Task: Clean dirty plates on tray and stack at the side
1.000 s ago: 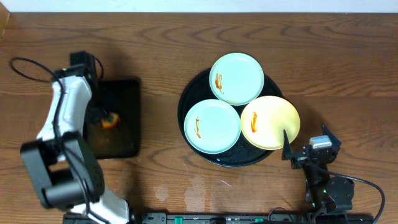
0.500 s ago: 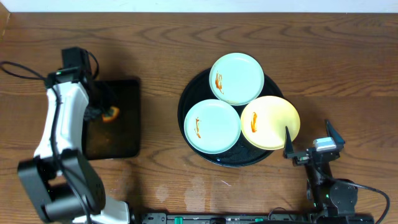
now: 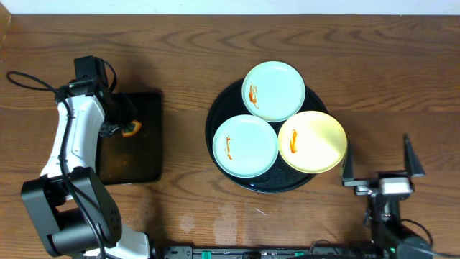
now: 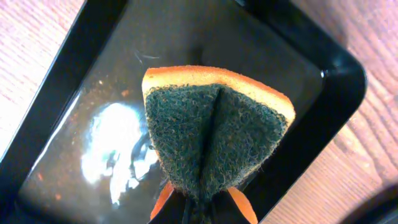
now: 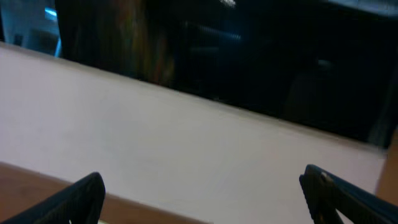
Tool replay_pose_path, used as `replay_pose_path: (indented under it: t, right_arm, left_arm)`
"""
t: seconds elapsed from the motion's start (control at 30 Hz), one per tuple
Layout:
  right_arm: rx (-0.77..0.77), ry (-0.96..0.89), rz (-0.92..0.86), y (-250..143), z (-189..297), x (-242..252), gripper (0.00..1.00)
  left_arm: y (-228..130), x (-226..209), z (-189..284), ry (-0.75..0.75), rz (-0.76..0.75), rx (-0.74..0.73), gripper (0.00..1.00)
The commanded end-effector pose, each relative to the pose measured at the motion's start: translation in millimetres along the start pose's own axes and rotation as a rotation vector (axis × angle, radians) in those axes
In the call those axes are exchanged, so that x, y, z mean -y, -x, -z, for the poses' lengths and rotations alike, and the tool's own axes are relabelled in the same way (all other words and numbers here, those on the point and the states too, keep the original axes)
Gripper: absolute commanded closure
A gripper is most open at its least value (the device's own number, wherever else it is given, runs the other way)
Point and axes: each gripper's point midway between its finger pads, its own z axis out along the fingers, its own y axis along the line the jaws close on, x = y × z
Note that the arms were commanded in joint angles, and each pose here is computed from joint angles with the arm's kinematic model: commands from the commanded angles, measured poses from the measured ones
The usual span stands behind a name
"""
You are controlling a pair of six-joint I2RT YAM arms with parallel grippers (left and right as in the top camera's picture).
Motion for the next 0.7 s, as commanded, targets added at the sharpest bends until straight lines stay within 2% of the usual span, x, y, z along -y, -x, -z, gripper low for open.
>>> replay_pose_path:
  t: [0.0, 0.17, 0.27, 0.33, 0.47, 0.57, 0.67]
  right_arm:
    - [-0.029, 0.023, 0.120, 47, -14, 11, 0.01]
    - [-0.388, 0.161, 0.099, 32, -52, 8, 0.01]
    - [-0.531, 0.386, 0.025, 22, -76, -23, 0.01]
    - [-0.547, 0.508, -0.030, 23, -92, -42, 0.01]
    - [-0.558, 0.629, -0.165, 11, -128, -66, 0.01]
    - [-0.580, 0.580, -0.335, -7, -162, -71, 0.01]
    - [-0.692, 0.591, -0.397, -38, -178, -83, 0.01]
  left_arm:
    - [6, 5, 11, -0.022, -0.020, 0.033, 0.93]
    - [6, 5, 11, -0.023, -0.019, 0.034, 0.93]
    - [6, 5, 11, -0.023, -0.019, 0.032, 0.93]
    - [5, 7, 11, -0.032, -0.020, 0.027, 0.92]
    - [5, 8, 11, -0.039, -0.020, 0.025, 0.93]
    - [5, 8, 11, -0.039, -0.020, 0.024, 0.92]
    - [5, 8, 11, -0.038, -0.020, 0.024, 0.92]
